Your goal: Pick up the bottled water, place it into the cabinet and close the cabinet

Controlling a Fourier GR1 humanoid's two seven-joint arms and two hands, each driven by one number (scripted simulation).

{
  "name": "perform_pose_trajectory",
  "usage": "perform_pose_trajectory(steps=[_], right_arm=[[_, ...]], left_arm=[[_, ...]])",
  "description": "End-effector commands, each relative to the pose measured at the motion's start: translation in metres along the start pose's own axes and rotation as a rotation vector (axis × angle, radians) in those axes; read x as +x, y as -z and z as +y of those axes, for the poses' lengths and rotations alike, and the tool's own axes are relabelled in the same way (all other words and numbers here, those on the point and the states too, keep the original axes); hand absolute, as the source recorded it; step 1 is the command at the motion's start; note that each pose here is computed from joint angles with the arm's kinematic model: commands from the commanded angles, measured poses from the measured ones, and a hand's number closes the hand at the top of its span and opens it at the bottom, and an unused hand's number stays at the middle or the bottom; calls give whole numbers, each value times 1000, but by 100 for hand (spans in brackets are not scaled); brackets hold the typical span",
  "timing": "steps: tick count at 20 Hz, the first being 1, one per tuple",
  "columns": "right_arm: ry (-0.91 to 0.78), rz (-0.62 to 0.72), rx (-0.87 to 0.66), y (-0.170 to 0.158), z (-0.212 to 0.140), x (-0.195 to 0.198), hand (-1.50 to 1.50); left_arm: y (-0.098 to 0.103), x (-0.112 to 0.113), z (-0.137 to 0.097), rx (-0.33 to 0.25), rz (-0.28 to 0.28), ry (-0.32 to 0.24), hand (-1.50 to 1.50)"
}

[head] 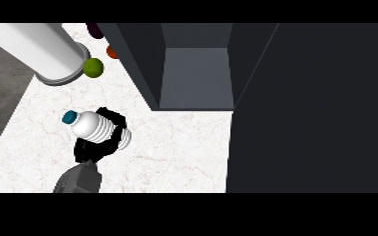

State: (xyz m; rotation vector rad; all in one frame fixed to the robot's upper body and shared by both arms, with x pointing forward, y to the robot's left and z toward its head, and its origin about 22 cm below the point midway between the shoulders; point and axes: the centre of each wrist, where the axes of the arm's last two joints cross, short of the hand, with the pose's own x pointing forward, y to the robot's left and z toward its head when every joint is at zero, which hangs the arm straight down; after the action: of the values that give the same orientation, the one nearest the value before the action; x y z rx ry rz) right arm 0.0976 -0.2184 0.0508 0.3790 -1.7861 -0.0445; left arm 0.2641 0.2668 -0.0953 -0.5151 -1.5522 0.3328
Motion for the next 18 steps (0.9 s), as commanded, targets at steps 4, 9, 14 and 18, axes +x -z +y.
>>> perform_pose_trajectory(steps=[4,9,14,18], right_arm=[[14,-7,-2,3,12,-12,-150],[10,7,6,12,5,-5,-150],[13,15,10,16,17,-8,-150],[23,9,24,1,9,-4,-150]], left_arm=[[23,32,-71,-63,-36,62,150],[27,19,-103,-69,-62,88,150],[74,48,-154,-81,-84,157,150],[94,48,-178,-59,-65,195,150]])
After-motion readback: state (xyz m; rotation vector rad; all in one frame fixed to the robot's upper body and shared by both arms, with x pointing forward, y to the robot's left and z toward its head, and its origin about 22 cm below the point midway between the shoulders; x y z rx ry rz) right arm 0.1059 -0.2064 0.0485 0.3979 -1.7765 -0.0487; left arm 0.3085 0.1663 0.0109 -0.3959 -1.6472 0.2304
